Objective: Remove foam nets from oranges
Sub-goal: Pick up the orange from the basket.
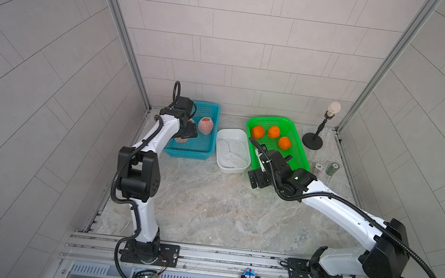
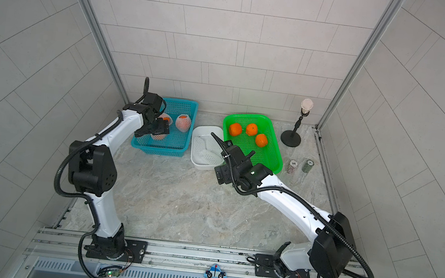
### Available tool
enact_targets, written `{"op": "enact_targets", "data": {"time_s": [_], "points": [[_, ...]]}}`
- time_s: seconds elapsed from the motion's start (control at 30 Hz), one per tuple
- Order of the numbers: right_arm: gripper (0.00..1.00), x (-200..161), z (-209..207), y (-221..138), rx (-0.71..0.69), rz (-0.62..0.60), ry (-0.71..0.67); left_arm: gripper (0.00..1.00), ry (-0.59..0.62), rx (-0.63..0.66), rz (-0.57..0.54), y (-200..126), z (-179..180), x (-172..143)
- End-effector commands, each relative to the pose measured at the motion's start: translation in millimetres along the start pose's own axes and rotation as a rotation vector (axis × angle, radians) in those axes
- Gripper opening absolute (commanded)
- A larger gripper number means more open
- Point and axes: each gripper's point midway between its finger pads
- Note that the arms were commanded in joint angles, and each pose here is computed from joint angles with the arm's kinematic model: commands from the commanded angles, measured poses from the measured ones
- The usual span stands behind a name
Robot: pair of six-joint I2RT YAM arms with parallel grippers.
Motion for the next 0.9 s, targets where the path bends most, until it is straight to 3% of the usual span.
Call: {"op": "enact_targets", "data": {"time_s": [0.0,0.47,0.87], "points": [[1.0,5,7,2,0.025,-0.006,0.008,1.0,0.037,0.071,0.022,6,10,5],[1.0,8,13,15,0.025,0.033,-0.012,1.0,0.045,0.11,0.077,61,8,22],[0.99,6,12,18,0.012,0.057,-0.013,1.0,-0.008,0.05,0.096,101,-9,28]]}}
Point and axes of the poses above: each gripper's point midway between its finger pads, its own y axis out along the fingers, its own z axis along the line the jaws close on, x = y × z, and after that the axes turned 2 degrees about -y, right-handed
